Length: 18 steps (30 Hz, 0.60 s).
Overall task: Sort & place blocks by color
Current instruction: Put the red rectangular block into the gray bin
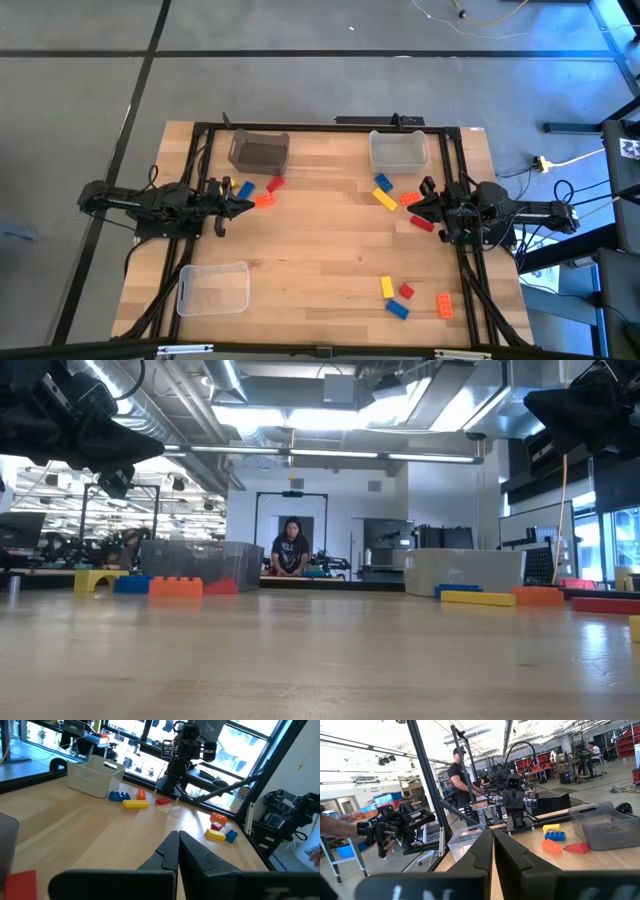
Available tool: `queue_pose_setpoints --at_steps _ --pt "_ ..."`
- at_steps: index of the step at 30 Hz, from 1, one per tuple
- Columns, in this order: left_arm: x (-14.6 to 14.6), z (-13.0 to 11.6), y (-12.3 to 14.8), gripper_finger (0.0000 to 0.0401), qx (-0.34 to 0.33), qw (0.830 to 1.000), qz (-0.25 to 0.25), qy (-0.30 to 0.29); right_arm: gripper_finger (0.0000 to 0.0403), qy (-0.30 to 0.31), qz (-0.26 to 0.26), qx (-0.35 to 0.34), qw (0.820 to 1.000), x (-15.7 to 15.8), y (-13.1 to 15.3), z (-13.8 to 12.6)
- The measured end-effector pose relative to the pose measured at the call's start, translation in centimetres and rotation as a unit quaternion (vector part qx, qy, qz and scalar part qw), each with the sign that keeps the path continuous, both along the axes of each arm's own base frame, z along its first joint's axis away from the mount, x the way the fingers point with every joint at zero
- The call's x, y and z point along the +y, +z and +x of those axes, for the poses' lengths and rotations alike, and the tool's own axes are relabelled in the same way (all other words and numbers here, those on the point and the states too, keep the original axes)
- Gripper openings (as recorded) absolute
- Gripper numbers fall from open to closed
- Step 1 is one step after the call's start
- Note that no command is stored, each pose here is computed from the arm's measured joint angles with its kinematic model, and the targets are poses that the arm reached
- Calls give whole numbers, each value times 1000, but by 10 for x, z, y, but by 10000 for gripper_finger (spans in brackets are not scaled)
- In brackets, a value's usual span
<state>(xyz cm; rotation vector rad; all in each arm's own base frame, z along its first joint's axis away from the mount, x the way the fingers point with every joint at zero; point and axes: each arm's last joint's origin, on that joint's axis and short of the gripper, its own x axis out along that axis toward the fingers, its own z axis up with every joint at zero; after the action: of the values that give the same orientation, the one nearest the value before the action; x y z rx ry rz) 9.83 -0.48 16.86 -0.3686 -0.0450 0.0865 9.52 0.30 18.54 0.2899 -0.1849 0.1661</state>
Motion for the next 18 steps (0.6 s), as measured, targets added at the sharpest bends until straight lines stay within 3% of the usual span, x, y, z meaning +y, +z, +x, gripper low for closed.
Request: queue_pose_setpoints --at_steps 14,16,18 --pt "0 0 0 0 0 1000 0 0 21 -1 -2 -2 1000 0 0 0" --pt "0 0 0 0 0 1000 0 0 21 -18 -9 -25 999 -1 4 -1" --pt "0 0 0 0 0 1000 0 0 21 -51 36 -94 994 -3 18 -5"
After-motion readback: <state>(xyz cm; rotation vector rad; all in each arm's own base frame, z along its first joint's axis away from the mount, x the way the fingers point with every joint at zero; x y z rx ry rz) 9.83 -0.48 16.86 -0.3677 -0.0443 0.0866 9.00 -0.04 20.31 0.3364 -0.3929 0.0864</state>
